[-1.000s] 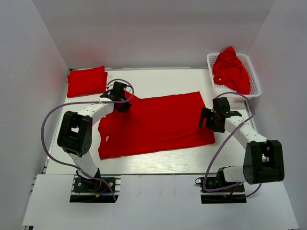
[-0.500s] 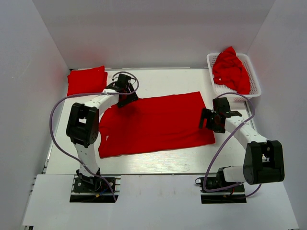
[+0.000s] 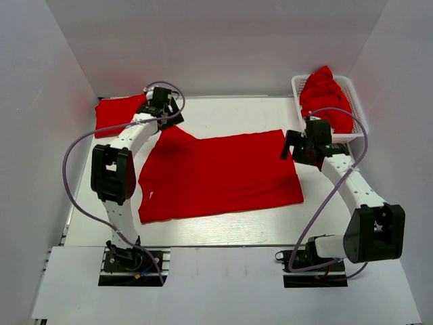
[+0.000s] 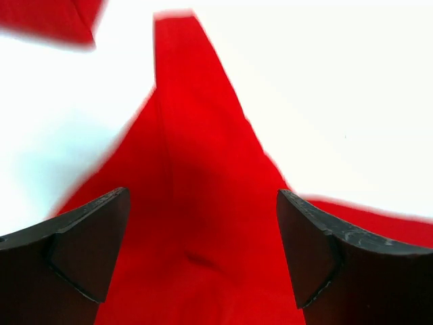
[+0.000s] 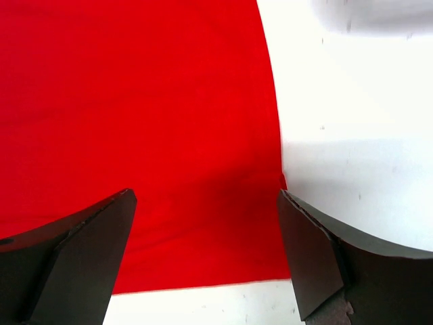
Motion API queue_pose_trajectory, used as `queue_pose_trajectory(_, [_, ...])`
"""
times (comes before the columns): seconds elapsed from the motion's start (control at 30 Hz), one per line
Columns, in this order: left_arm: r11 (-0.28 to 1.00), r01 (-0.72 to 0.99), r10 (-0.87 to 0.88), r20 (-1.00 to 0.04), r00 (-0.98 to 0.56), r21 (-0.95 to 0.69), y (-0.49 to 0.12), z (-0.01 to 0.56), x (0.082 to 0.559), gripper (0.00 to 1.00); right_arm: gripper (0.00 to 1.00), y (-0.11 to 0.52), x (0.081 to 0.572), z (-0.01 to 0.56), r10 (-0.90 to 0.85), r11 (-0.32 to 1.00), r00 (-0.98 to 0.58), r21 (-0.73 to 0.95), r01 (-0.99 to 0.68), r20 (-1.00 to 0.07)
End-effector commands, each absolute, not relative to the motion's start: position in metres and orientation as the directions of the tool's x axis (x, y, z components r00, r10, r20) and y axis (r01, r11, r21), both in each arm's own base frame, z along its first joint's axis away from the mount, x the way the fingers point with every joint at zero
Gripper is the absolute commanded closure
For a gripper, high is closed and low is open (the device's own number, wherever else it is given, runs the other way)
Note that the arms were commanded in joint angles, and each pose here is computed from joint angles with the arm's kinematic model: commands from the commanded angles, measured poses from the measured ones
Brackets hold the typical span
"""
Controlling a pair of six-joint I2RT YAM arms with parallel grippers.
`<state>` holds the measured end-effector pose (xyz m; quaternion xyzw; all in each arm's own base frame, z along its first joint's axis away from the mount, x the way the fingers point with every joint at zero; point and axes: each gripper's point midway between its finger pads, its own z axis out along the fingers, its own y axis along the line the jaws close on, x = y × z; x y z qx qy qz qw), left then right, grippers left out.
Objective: Fold and stack the t-shirts
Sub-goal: Grap the side of the flattened tshirt furthest away from the robot with both arms
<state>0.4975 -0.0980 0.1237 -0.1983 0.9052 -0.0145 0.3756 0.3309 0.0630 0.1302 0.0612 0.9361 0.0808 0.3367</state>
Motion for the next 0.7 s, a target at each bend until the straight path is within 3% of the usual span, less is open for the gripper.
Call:
queue_pose_trajectory(0.0, [0.936,-0.299,-0.34,-0.699,-0.629,-0.185,-0.08,0.132,0.528,0.01,0.1,0.069,0.356,0.15,0.159,0.979,-0.725,0.204,0.026,-0.671])
queue_pose_trajectory(0.3, [0.966,-0.234,-0.239,-0.738,-0.631,-0.113,-0.053,0.088,0.581,0.05,0.1,0.071,0.372,0.155,0.158,0.979,-0.722,0.203,0.025,-0.673])
queue_pose_trajectory(0.57, [0.956,-0.224,-0.289,-0.745,-0.602,-0.19,-0.046,0.063,0.6,0.22,0.1,0.07,0.368,0.136,0.167,0.979,-0.757,0.198,0.05,-0.632])
queue_pose_trajectory(0.67, [0.945,-0.244,-0.324,-0.732,-0.599,-0.218,-0.038,0.055,0.603,0.23,0.1,0.069,0.368,0.132,0.169,0.979,-0.764,0.197,0.056,-0.623])
